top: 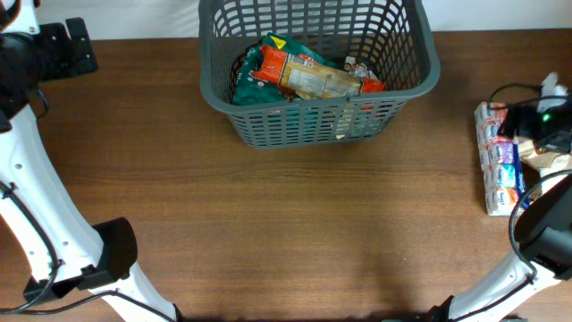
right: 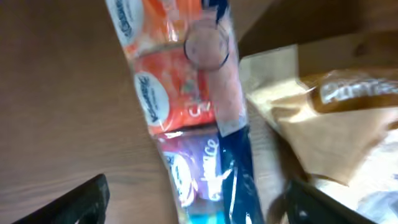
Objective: Pack container
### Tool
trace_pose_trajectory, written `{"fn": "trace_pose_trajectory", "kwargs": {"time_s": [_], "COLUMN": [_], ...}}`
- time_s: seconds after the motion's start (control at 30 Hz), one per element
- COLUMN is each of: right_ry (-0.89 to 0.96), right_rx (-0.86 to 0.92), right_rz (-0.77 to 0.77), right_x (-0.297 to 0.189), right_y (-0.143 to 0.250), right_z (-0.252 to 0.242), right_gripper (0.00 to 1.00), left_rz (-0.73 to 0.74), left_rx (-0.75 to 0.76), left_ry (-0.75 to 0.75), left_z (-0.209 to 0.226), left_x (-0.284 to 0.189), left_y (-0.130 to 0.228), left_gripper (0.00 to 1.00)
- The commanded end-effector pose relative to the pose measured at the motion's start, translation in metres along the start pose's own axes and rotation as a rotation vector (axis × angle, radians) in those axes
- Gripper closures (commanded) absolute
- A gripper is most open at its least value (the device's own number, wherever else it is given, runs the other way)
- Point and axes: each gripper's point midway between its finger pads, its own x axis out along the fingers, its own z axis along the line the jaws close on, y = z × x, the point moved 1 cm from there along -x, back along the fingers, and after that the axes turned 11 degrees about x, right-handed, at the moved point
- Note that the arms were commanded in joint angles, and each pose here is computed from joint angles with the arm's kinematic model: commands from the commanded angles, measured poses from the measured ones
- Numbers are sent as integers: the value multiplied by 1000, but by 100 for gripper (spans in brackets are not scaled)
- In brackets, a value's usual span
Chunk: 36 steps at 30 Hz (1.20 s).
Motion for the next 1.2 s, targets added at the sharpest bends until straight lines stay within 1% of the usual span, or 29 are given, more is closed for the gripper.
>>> {"fn": "trace_pose_trajectory", "kwargs": {"time_s": [0.0, 0.2, 0.23, 0.27, 0.3, 0.33, 0.4, 0.43, 0.47, 0.5, 0.57, 0.63, 0.7, 0.77, 0.8, 0.9, 0.97, 1.0, 1.1, 1.13, 1.17], "right_ry": [-15, -23, -26, -26, -28, -27, -43, -63, -72, -86, -145, -234, -345, -485, -506, -594, -610, -621, -643, -641, -632], "right_rx": [-36, -64, -73, -75, -67, -53, -8, 14, 31, 52, 57, 60, 74, 47, 41, -65, -154, -221, -479, -596, -648], "right_rz": [13, 69, 88, 92, 97, 97, 88, 82, 80, 78, 74, 52, 9, -82, -112, -292, -407, -467, -584, -613, -626], "right_x": [17, 61, 76, 79, 85, 86, 85, 82, 80, 75, 62, 38, 0, -68, -87, -191, -252, -282, -334, -345, -348], "right_y": [10, 43, 56, 59, 65, 65, 62, 59, 57, 54, 45, 29, 7, -21, -28, -47, -43, -35, 2, 21, 28], "right_z": [2, 6, 9, 10, 12, 12, 14, 17, 19, 21, 32, 49, 70, 97, 103, 135, 158, 175, 228, 252, 263], "right_gripper": [8, 7, 11, 12, 22, 28, 54, 71, 81, 87, 93, 95, 95, 95, 95, 95, 95, 96, 96, 96, 97], "left_rz": [5, 5, 4, 5, 5, 5, 5, 5, 4, 5, 5, 4, 5, 4, 4, 5, 5, 5, 5, 5, 5], "left_rx": [-13, -13, -13, -13, -13, -13, -13, -13, -13, -13, -13, -13, -13, -13, -13, -13, -13, -13, -13, -13, -13], "left_ry": [1, 1, 1, 1, 1, 1, 1, 1, 1, 1, 1, 1, 1, 1, 1, 1, 1, 1, 1, 1, 1], "left_z": [1, 1, 1, 1, 1, 1, 1, 1, 1, 1, 1, 1, 1, 1, 1, 1, 1, 1, 1, 1, 1], "left_x": [0, 0, 0, 0, 0, 0, 0, 0, 0, 0, 0, 0, 0, 0, 0, 0, 0, 0, 0, 0, 0], "left_y": [1, 1, 1, 1, 1, 1, 1, 1, 1, 1, 1, 1, 1, 1, 1, 1, 1, 1, 1, 1, 1], "left_gripper": [1, 1, 1, 1, 1, 1, 1, 1, 1, 1, 1, 1, 1, 1, 1, 1, 1, 1, 1, 1, 1]}}
